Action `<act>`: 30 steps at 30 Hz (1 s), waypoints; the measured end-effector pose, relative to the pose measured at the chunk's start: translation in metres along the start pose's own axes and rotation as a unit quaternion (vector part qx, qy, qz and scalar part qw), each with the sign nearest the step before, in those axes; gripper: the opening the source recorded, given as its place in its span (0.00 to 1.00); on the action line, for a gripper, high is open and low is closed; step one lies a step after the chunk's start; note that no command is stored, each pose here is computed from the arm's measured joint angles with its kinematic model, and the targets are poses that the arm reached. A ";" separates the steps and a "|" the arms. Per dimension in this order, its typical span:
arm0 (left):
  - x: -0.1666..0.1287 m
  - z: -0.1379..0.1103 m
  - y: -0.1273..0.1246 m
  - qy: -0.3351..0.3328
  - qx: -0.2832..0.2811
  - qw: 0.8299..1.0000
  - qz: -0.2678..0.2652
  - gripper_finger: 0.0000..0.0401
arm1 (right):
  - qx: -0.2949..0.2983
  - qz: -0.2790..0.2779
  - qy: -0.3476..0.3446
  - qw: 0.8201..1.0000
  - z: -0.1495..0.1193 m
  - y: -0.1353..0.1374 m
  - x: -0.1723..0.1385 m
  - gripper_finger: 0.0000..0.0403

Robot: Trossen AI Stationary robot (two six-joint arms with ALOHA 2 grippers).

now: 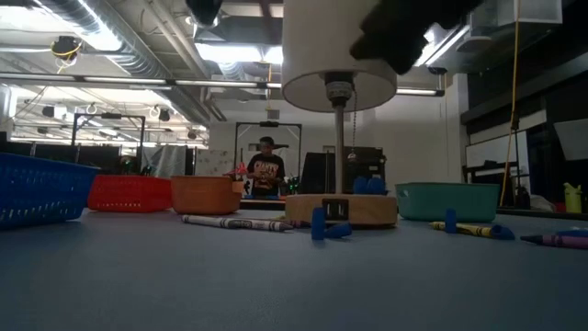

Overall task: Sort crayons
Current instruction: Put the violet crayon into the green bin

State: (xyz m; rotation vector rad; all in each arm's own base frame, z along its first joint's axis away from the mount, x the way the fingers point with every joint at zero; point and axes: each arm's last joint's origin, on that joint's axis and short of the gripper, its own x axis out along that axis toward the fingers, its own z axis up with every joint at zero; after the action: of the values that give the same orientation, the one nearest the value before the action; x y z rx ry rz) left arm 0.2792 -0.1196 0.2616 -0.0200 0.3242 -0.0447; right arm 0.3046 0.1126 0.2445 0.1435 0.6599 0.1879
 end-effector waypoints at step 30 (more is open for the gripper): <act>0.001 -0.034 0.151 0.216 -0.090 0.932 0.278 0.02 | 0.066 0.021 0.167 0.984 -0.043 0.038 -0.010 0.33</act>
State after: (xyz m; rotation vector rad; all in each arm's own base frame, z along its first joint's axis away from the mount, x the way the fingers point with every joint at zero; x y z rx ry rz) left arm 0.2755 0.0304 0.2248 -0.1006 0.7641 0.5526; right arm 0.2648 0.1508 0.2242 0.2566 1.0040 0.2120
